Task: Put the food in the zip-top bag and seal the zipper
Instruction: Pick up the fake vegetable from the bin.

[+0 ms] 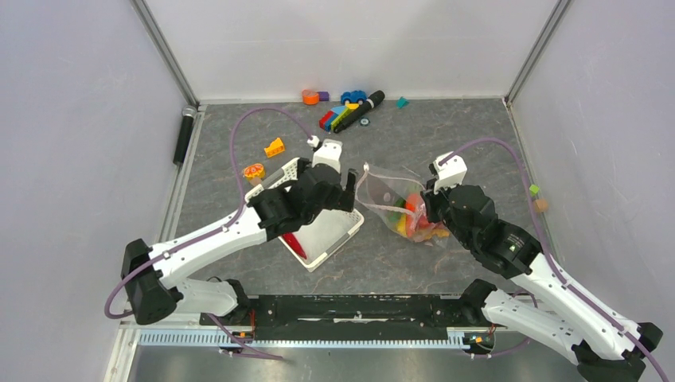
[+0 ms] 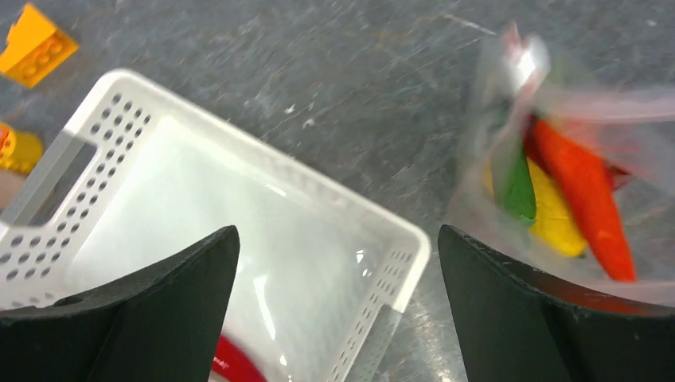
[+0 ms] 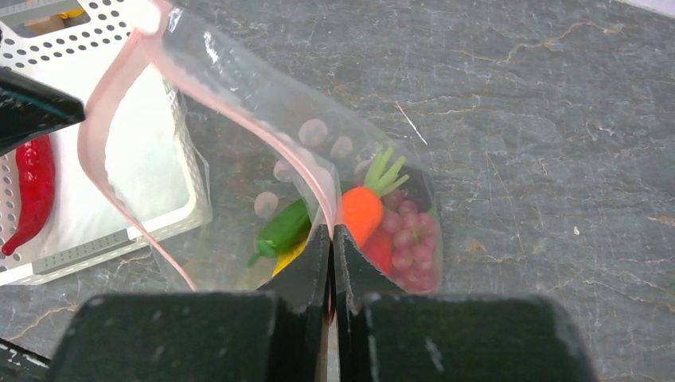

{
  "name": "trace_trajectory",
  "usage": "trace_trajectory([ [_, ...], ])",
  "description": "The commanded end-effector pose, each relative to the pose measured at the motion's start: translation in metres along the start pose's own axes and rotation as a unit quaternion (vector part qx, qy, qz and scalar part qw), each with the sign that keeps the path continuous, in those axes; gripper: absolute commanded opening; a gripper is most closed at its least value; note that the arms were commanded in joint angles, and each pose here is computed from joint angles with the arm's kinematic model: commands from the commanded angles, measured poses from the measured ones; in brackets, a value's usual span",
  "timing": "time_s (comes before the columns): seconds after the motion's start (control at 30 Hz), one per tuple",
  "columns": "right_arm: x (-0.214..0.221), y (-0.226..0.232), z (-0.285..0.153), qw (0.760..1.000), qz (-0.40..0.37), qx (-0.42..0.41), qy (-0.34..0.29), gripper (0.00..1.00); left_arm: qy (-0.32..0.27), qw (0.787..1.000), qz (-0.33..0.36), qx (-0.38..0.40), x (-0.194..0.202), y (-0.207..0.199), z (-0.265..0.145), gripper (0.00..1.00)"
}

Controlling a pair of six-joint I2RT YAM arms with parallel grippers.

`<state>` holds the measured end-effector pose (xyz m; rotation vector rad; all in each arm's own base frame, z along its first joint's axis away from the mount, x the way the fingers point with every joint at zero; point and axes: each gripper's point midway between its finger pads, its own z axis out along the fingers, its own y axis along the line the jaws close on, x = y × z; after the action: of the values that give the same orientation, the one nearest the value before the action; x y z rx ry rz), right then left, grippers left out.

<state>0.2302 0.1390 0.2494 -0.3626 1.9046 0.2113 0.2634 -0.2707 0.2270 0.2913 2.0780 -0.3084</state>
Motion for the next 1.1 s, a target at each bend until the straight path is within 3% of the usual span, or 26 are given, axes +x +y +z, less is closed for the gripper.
trace_trajectory([
  [0.0,-0.007,-0.007,0.003,1.000,0.002,0.023,-0.021,0.05,0.002,0.996,-0.052,-0.072,0.015,0.047,-0.006,1.00],
  [0.13,-0.006,-0.011,0.004,0.999,0.001,0.032,-0.020,0.05,0.084,0.983,-0.117,-0.114,0.050,0.090,0.013,1.00],
  [0.43,-0.004,-0.014,0.002,0.999,-0.001,0.040,-0.021,0.05,0.161,0.952,-0.100,-0.242,0.097,0.137,0.022,1.00],
  [0.67,-0.003,-0.016,0.002,0.999,-0.001,0.045,-0.021,0.05,0.189,0.928,-0.087,-0.308,0.120,0.158,0.023,1.00],
  [1.07,-0.004,-0.024,-0.003,0.998,0.005,0.061,-0.030,0.05,0.200,0.923,-0.117,-0.306,0.150,0.165,0.050,0.96],
])
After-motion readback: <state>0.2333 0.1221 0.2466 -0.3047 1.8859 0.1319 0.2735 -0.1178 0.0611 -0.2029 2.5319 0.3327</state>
